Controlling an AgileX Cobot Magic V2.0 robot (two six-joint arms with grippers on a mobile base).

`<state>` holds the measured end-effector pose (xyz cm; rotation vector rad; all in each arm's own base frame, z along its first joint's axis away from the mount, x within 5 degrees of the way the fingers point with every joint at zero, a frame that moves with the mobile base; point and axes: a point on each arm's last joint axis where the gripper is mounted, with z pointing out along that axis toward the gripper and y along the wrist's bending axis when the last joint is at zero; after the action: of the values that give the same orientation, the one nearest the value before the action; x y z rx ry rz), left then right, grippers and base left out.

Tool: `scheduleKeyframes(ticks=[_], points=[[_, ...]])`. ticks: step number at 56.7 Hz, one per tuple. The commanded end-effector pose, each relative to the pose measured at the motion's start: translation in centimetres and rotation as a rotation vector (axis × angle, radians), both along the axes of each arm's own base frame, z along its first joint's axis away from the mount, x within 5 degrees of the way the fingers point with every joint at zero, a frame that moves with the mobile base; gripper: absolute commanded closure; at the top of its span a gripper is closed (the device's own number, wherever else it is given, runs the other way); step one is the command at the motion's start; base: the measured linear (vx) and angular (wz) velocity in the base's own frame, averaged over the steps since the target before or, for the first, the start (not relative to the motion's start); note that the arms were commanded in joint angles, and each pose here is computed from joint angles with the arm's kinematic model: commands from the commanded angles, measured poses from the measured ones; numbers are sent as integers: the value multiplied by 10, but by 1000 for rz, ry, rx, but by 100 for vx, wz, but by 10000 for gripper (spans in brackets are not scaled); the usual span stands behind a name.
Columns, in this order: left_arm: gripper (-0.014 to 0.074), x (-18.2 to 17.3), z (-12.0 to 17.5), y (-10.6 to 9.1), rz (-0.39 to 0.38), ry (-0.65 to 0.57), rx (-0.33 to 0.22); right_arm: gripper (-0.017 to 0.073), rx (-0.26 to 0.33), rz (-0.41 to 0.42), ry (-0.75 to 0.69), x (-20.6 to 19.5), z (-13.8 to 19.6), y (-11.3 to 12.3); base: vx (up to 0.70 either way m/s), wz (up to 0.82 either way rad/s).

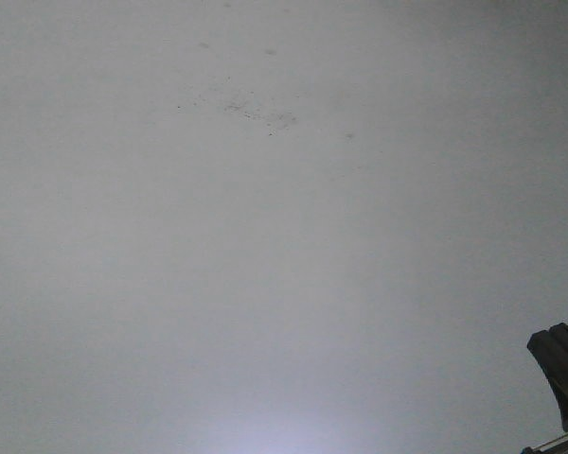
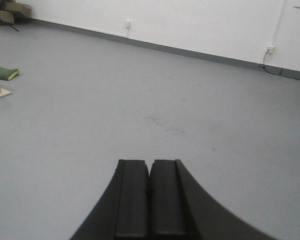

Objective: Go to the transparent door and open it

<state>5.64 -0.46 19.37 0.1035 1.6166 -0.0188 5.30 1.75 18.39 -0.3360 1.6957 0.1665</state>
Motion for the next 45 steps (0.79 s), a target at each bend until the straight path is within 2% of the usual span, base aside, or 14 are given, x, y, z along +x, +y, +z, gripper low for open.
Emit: scheduleKeyframes(ticks=[1,45], points=[[591,-2,17,1,7,-120,-14,565,20,-11,-89,0,7,-1,25,26],[591,-2,17,1,7,-120,-14,565,20,-11,-89,0,7,-1,32,42]])
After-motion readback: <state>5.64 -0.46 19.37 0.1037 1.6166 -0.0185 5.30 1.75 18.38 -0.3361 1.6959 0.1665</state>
